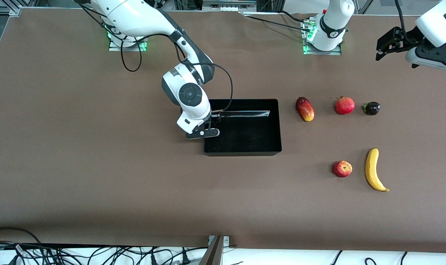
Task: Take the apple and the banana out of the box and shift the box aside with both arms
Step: 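Grasp the black tray rim with the right gripper while the left gripper withdraws, then drag the black tray with the right gripper away from the fruits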
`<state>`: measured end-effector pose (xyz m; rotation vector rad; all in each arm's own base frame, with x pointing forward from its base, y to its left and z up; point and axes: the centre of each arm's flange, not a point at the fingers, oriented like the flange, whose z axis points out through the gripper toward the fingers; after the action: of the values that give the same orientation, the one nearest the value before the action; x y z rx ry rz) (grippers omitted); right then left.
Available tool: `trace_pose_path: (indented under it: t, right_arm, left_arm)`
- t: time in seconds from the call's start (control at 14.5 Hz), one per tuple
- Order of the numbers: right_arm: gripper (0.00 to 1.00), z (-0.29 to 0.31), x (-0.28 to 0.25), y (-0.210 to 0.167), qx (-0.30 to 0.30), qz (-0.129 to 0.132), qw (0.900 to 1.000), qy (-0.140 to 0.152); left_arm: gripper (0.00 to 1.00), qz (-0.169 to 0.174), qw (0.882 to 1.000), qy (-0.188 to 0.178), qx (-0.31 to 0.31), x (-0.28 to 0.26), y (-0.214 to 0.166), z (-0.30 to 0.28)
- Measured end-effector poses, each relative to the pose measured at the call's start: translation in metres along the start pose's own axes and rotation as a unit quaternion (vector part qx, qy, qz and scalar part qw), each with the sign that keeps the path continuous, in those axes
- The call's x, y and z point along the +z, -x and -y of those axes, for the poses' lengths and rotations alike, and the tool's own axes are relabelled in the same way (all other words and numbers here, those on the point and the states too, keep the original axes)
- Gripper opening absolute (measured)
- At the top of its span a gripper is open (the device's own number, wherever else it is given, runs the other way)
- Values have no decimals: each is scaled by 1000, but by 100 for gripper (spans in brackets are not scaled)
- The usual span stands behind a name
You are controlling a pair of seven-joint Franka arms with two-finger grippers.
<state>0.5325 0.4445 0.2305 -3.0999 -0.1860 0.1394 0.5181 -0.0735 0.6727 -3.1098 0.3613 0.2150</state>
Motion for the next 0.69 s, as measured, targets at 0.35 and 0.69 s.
trace_pose_path:
  t: [0.35,0.69]
  right_arm:
    - [15,-2,-3,-4,0,-6,1000,2]
    - [4,-12,-14,-11,10,-7,1000,9]
  left_arm:
    - [100,3,1000,0,-1,3,-2,0]
    - [100,3,1000,1,-8,3,-2,4]
